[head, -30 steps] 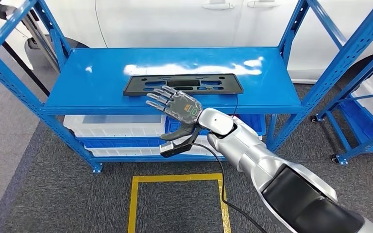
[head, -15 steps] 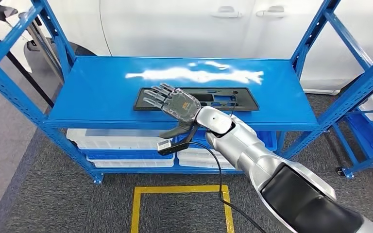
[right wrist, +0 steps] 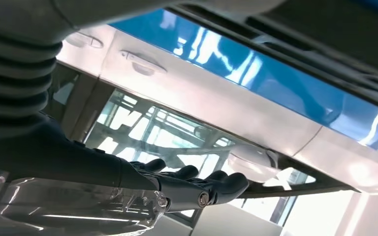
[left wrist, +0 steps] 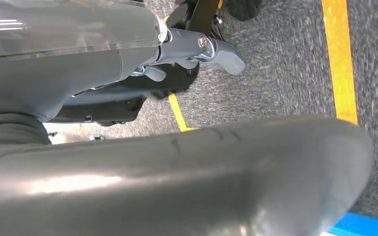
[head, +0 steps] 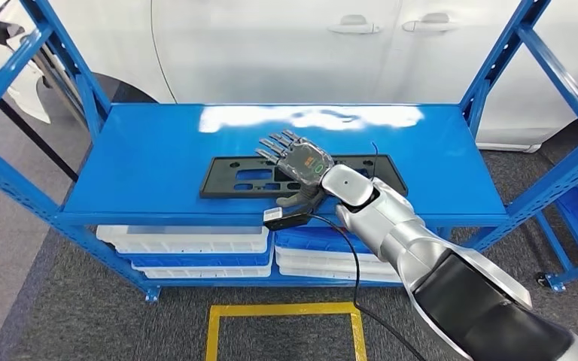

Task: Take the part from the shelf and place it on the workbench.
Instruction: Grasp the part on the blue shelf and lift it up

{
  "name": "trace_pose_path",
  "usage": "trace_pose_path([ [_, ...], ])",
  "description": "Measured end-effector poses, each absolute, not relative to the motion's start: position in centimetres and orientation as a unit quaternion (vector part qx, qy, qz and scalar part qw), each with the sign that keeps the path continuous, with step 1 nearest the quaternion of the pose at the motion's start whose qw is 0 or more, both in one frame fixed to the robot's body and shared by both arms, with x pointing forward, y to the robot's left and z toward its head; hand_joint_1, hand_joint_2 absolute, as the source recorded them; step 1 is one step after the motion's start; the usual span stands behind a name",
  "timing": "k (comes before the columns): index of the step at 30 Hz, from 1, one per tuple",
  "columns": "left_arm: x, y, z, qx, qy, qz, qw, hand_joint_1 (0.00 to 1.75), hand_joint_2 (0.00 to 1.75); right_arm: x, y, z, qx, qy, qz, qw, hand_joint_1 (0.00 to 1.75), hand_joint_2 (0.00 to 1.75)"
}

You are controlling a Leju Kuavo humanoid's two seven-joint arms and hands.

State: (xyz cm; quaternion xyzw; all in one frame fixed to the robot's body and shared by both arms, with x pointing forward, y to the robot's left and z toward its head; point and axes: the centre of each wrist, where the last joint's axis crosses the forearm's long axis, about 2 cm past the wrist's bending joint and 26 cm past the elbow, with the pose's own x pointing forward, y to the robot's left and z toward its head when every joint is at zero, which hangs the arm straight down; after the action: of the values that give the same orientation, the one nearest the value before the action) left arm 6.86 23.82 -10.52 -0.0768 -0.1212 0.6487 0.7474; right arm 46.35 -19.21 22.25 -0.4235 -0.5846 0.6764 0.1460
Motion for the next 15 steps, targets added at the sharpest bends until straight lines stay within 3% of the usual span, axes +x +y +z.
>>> trace_pose_path([
  [10, 6.5, 23.9, -10.6, -0.068, -0.115, 0.652, 0.746, 0.0, 0.0, 47.2, -23.8, 21.1, -0.557, -0.39, 0.671, 0.294, 0.03, 1.75],
  [14, 6.3, 23.9, -10.6, -0.066, -0.112, 0.653, 0.746, 0.0, 0.0, 47.5, -27.1, 20.9, -0.602, -0.266, 0.687, 0.31, 1.73, 1.75],
  [15, 6.3, 23.9, -10.6, -0.067, -0.112, 0.653, 0.746, 0.0, 0.0, 47.5, -27.9, 20.7, -0.606, -0.238, 0.69, 0.316, 1.75, 1.75],
])
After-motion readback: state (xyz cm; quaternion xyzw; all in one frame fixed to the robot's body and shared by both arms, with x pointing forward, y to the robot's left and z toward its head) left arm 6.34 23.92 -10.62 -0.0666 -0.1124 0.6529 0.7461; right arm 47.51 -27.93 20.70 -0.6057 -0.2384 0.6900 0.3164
